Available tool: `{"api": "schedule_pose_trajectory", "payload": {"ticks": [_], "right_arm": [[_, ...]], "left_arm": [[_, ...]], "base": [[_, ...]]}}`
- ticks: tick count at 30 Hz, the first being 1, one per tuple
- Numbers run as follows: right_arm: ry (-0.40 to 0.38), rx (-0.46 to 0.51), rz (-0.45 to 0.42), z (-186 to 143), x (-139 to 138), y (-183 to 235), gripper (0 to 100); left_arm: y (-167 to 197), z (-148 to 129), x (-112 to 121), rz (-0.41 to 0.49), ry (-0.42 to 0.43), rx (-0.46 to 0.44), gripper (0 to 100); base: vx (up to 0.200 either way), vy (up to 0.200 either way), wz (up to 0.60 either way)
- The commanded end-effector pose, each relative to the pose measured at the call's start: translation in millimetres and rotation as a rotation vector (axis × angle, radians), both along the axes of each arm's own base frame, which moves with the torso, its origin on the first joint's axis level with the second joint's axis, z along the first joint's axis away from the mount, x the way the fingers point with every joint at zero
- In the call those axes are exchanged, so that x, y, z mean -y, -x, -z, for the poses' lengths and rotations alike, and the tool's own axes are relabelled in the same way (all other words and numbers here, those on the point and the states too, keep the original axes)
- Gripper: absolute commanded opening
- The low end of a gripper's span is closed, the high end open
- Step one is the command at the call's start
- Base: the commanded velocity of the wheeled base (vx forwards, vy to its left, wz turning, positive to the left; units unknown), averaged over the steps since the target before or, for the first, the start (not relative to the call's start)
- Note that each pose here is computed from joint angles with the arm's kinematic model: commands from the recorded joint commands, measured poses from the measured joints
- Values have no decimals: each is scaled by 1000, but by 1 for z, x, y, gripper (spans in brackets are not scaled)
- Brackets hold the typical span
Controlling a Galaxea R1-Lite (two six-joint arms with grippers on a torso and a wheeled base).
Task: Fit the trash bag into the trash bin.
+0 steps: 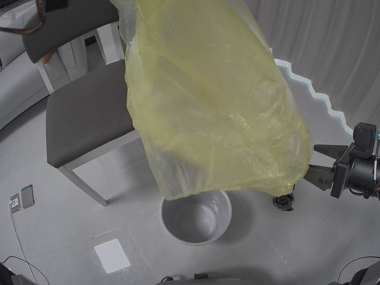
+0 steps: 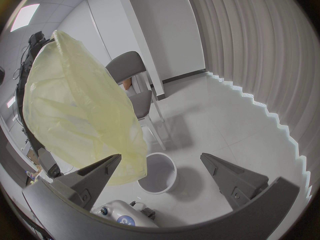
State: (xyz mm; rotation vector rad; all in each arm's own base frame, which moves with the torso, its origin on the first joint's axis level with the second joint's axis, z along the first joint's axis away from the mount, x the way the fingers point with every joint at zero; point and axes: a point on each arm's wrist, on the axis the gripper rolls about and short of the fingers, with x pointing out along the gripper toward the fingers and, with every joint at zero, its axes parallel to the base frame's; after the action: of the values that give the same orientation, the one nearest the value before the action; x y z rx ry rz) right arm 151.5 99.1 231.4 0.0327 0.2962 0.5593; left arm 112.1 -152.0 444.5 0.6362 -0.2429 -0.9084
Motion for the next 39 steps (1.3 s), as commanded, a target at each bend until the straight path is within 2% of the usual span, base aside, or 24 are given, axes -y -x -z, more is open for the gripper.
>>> {"api": "schedule_pose_trajectory", "payload": {"ticks": [1,8,20,39], "right_arm": [[-9,16,-28,-2,4,15,100],[4,0,-27,2,1,12,100],[33,-48,-90,10,-24,1,100],[33,-39,-126,24,-52,-18,100]], "left_arm": [[-2,1,2,-3,-4,-2,0],[0,-1,0,-3,14,3,0],[0,-1,1,-1,15,4,0],[-1,-3,1,-1,28,12,0]], "base": [[0,0,0],[0,0,0],[0,0,0],[0,0,0]]}}
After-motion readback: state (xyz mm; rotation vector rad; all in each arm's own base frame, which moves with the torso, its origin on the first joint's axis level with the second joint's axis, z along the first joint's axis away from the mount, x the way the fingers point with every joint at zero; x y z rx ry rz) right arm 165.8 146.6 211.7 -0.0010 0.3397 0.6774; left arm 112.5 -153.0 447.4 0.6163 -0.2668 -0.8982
